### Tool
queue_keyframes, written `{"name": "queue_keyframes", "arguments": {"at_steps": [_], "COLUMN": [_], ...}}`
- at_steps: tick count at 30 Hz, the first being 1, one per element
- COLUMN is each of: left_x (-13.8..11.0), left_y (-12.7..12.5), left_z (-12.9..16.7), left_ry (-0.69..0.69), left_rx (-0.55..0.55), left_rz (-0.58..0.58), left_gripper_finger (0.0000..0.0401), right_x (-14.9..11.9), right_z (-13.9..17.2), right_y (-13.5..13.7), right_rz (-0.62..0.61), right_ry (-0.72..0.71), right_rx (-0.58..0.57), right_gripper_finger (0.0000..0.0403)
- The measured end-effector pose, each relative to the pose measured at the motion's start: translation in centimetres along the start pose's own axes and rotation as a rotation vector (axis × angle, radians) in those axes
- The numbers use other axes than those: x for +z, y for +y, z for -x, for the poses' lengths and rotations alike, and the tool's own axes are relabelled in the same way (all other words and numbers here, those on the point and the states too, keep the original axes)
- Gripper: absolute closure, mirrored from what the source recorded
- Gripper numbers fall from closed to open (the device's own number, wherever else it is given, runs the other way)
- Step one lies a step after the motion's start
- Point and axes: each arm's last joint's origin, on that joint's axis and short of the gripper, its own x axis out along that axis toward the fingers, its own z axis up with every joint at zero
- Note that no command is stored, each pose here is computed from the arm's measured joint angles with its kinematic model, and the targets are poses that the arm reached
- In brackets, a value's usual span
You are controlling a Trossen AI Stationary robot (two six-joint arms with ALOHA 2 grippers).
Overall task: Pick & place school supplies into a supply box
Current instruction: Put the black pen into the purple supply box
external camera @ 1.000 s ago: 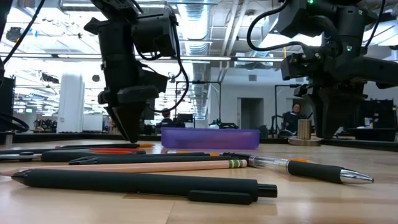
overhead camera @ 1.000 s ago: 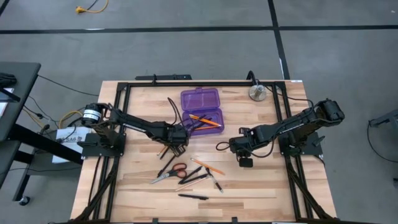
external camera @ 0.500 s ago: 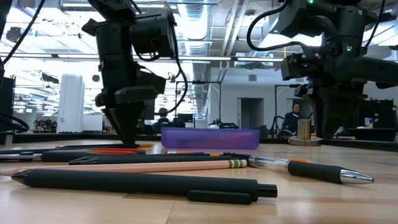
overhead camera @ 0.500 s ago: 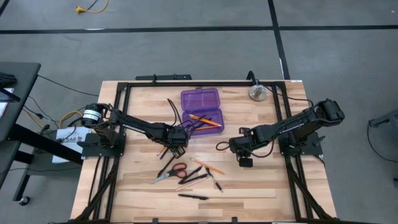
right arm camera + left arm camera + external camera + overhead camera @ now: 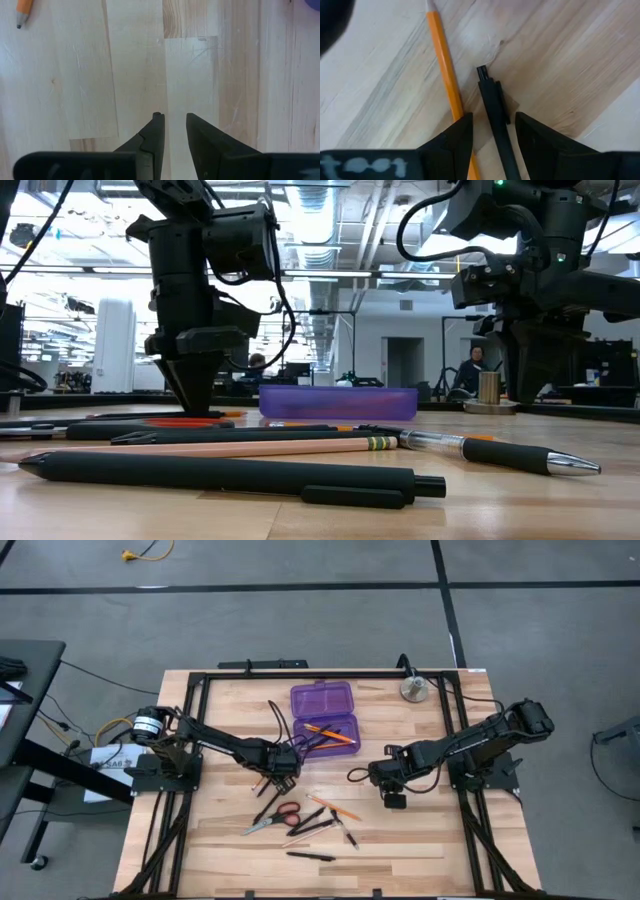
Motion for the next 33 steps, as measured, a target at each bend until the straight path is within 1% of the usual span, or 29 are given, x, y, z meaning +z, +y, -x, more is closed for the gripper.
{"name": "queue_keyframes", "arguments": {"at_steps": [9, 11, 14, 21, 23, 25, 30, 33], "left_x": [0.0, 0.0, 0.0, 0.1, 0.2, 0.3, 0.4, 0.3], "left_y": [0.0, -0.1, -0.2, -0.6, -0.6, -0.7, -0.9, -1.0], "left_z": [0.0, 0.0, 0.0, 0.1, 0.1, 0.1, 0.1, 0.1], "left_ry": [-0.001, 0.003, 0.001, -0.011, -0.016, -0.024, -0.030, -0.027], "left_rx": [-0.003, -0.008, -0.022, -0.065, -0.071, -0.078, -0.110, -0.120], "left_rz": [0.006, 0.006, 0.004, -0.015, -0.015, -0.018, -0.016, -0.020], "left_gripper_finger": [0.0265, 0.0270, 0.0294, 0.0378, 0.0390, 0.0391, 0.0377, 0.0381], "right_x": [0.0, 0.0, 0.0, 0.0, 0.0, 0.0, 0.0, 0.0], "right_z": [0.0, 0.0, 0.0, 0.0, 0.0, 0.0, 0.0, 0.0], "right_y": [0.0, 0.0, 0.0, 0.0, 0.0, 0.0, 0.0, 0.0], "right_rz": [0.000, 0.000, 0.000, 0.000, -0.001, -0.001, -0.001, -0.001], "right_ry": [0.000, 0.000, 0.000, 0.000, 0.000, 0.000, 0.000, 0.001], "right_rx": [0.000, 0.000, 0.000, 0.000, 0.000, 0.000, 0.001, 0.001], "right_gripper_finger": [0.0327, 0.0327, 0.0327, 0.0327, 0.0327, 0.0327, 0.0327, 0.0327]}}
